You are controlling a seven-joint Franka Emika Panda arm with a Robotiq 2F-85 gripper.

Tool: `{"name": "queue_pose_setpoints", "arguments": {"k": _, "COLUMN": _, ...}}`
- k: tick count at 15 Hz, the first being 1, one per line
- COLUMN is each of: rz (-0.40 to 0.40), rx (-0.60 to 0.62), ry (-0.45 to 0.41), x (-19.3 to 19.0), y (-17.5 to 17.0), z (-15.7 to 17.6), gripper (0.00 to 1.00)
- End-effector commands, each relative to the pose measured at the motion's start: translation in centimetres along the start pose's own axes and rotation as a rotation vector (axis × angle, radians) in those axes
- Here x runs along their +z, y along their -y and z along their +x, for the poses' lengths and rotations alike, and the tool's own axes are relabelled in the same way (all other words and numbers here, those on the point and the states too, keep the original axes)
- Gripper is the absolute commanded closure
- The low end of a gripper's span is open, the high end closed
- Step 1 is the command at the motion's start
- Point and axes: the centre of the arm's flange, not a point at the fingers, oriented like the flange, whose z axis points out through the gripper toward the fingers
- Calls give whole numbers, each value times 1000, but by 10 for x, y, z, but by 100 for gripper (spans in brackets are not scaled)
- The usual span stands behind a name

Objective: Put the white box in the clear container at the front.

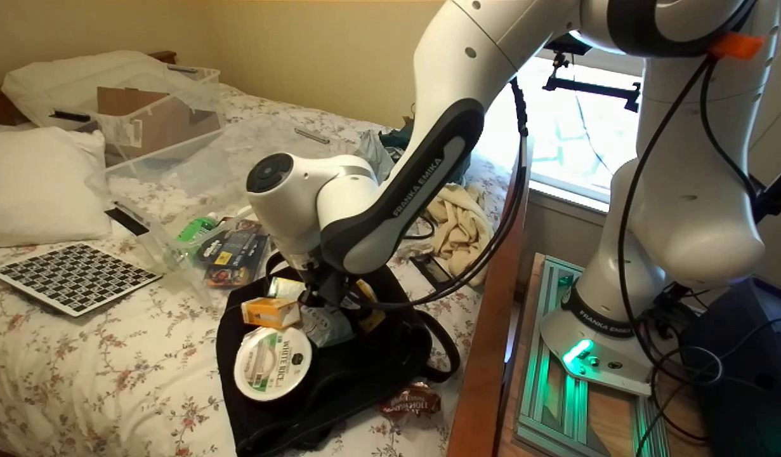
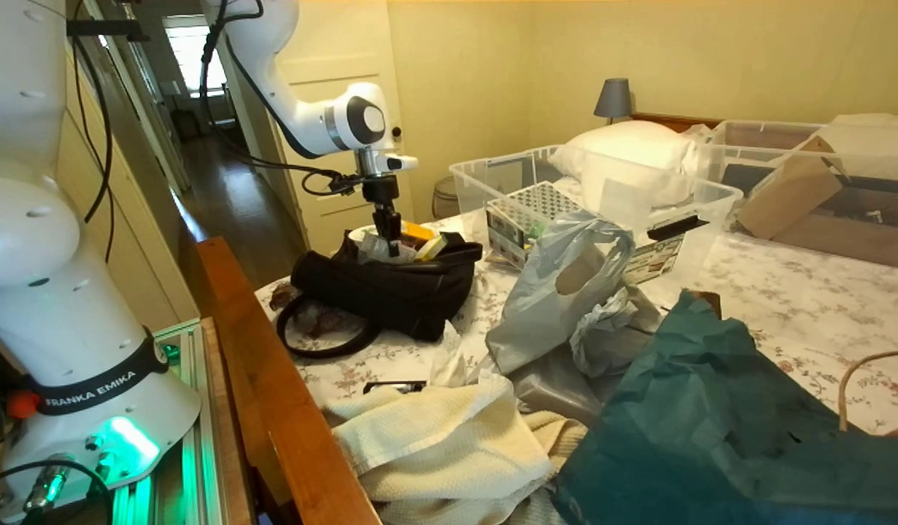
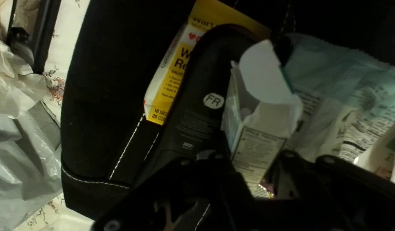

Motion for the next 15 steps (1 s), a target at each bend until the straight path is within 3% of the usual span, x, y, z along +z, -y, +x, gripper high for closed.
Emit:
{"name": "queue_pose_setpoints", "arguments": {"k": 1, "rz": -9, "rx": 60, "ry": -10, "x": -14, "y": -5, "z": -18, "gripper": 93}}
{"name": "queue_pose_setpoints", "arguments": {"k": 7, "rz": -31, "rx": 180, "ry": -123, "x": -52, "y": -27, "z": -38, "gripper": 93}}
{"name": "queue_pose_setpoints", "arguments": {"k": 11, "rz": -43, "rx": 243, "ry": -233, "x": -80, "y": -51, "z": -27, "gripper": 93}}
{"name": "queue_pose_setpoints", "arguments": {"k": 15, "rz": -52, "rx": 223, "ry": -355, "x": -106, "y": -76, "z": -4, "gripper": 93}}
